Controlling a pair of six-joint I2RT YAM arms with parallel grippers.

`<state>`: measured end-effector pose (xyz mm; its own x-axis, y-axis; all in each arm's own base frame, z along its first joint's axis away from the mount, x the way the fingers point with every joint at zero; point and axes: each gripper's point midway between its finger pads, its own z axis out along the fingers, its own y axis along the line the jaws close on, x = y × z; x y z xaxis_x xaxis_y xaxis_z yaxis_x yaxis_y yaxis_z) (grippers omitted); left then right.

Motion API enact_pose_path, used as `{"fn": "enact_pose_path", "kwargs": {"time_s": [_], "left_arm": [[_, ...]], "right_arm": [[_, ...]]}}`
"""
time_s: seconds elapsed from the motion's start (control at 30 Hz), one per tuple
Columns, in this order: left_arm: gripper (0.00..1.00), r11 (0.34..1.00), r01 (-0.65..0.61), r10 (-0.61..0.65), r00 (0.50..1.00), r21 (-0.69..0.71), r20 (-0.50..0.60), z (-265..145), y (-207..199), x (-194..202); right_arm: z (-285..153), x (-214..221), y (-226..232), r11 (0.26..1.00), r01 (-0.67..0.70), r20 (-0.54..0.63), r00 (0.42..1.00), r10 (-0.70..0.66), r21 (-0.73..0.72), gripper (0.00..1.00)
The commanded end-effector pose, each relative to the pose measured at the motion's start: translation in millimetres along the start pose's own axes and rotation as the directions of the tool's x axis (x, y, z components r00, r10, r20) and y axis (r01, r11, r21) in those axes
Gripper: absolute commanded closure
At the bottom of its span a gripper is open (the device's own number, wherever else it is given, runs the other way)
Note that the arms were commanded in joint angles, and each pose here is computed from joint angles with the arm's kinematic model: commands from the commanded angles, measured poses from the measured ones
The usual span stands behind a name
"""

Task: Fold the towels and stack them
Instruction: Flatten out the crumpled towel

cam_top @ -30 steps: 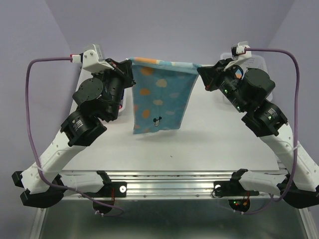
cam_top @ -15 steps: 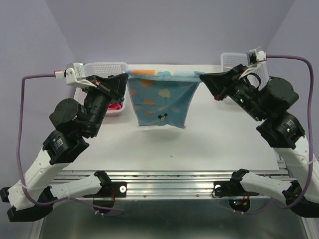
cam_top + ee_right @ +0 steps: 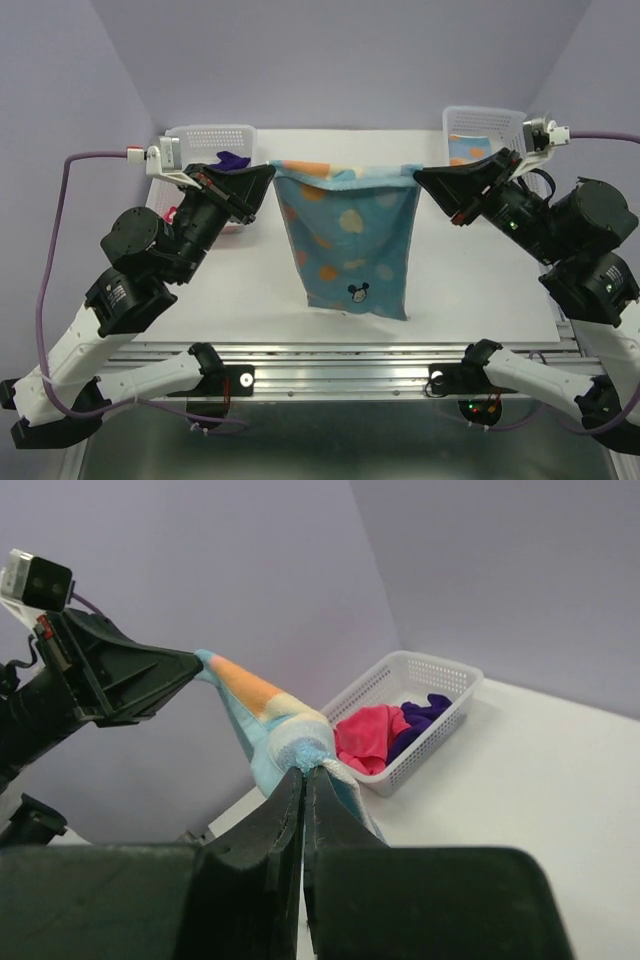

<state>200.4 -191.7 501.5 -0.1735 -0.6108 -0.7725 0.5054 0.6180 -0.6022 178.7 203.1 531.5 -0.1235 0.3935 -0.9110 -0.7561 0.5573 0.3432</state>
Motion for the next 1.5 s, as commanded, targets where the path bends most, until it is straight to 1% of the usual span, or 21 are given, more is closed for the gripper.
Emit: {"fn": "enact_pose_path", "kwargs": {"time_s": [0.0,0.13,0.3,0.33,0.4,0.43,0.57,0.63,0.73,0.77,0.83,0.87,0.93,0.97,1.03,1.07,1.17,1.2,1.23,1.37,1.47], "left_arm": [[1.0,1.0,0.004,-0.003,0.998,-0.026,0.067,7,1,-12],[1.0,0.988,-0.05,0.063,0.995,-0.147,0.081,22,30,4],[1.0,0.936,-0.112,0.145,0.987,-0.333,0.075,49,81,20],[1.0,0.944,-0.128,0.145,0.989,-0.303,0.036,61,85,32],[1.0,0.942,-0.129,0.143,0.989,-0.31,0.024,74,105,32],[1.0,0.924,-0.136,0.154,0.988,-0.358,0.024,79,131,28],[1.0,0.907,-0.166,0.183,0.983,-0.388,0.007,111,164,32],[1.0,0.904,-0.179,0.191,0.982,-0.388,-0.007,128,181,33],[1.0,0.896,-0.187,0.2,0.98,-0.403,-0.009,145,201,26],[1.0,0.892,-0.196,0.196,0.98,-0.406,-0.043,156,215,37],[1.0,0.889,-0.209,0.204,0.977,-0.407,-0.056,169,224,37],[1.0,0.88,-0.22,0.2,0.976,-0.422,-0.092,179,243,50],[1.0,0.877,-0.218,0.194,0.976,-0.429,-0.099,191,254,52],[1.0,0.87,-0.222,0.181,0.974,-0.441,-0.133,200,270,67],[1.0,0.878,-0.216,0.175,0.975,-0.426,-0.134,214,275,66],[1.0,0.871,-0.221,0.166,0.973,-0.439,-0.161,220,290,77],[1.0,0.867,-0.218,0.166,0.974,-0.448,-0.152,236,301,73],[1.0,0.859,-0.22,0.156,0.972,-0.463,-0.173,240,315,84],[1.0,0.86,-0.216,0.159,0.974,-0.463,-0.158,246,316,76],[1.0,0.853,-0.212,0.133,0.972,-0.477,-0.195,260,343,92],[1.0,0.838,-0.217,0.126,0.97,-0.501,-0.21,266,359,96]], "right_arm": [[10,13,-31,0.992,0.024,-0.001,1.0,-0.024,0.125,0.99],[20,26,-71,0.958,0.047,0.043,0.997,-0.062,0.281,0.99],[43,61,-121,0.892,0.097,-0.008,0.994,-0.105,0.441,0.99],[55,72,-132,0.878,0.118,-0.03,0.993,-0.117,0.463,0.99],[62,78,-147,0.85,0.138,-0.038,0.99,-0.138,0.509,0.99],[68,78,-153,0.838,0.156,-0.038,0.986,-0.16,0.523,0.99],[93,93,-193,0.793,0.198,-0.085,0.98,-0.182,0.577,0.99],[107,106,-217,0.788,0.194,-0.108,0.981,-0.161,0.584,0.99],[120,108,-249,0.814,0.161,-0.089,0.987,-0.134,0.558,0.99],[123,111,-258,0.815,0.166,-0.096,0.986,-0.135,0.555,0.99],[133,124,-282,0.807,0.18,-0.126,0.983,-0.131,0.563,0.99],[134,126,-293,0.811,0.172,-0.134,0.984,-0.117,0.559,0.99],[143,137,-315,0.815,0.154,-0.145,0.986,-0.087,0.559,0.99],[147,142,-323,0.82,0.139,-0.145,0.987,-0.069,0.555,0.99],[152,145,-337,0.835,0.128,-0.145,0.988,-0.058,0.535,0.99],[157,154,-348,0.834,0.127,-0.157,0.986,-0.049,0.537,0.99],[165,160,-371,0.837,0.124,-0.166,0.985,-0.04,0.533,0.99],[166,160,-379,0.84,0.117,-0.167,0.985,-0.032,0.529,0.99],[168,162,-385,0.843,0.112,-0.168,0.985,-0.026,0.527,0.99],[181,160,-408,0.857,0.092,-0.167,0.986,-0.008,0.507,0.99],[186,176,-427,0.856,0.082,-0.205,0.978,0.029,0.51,0.99]]}}
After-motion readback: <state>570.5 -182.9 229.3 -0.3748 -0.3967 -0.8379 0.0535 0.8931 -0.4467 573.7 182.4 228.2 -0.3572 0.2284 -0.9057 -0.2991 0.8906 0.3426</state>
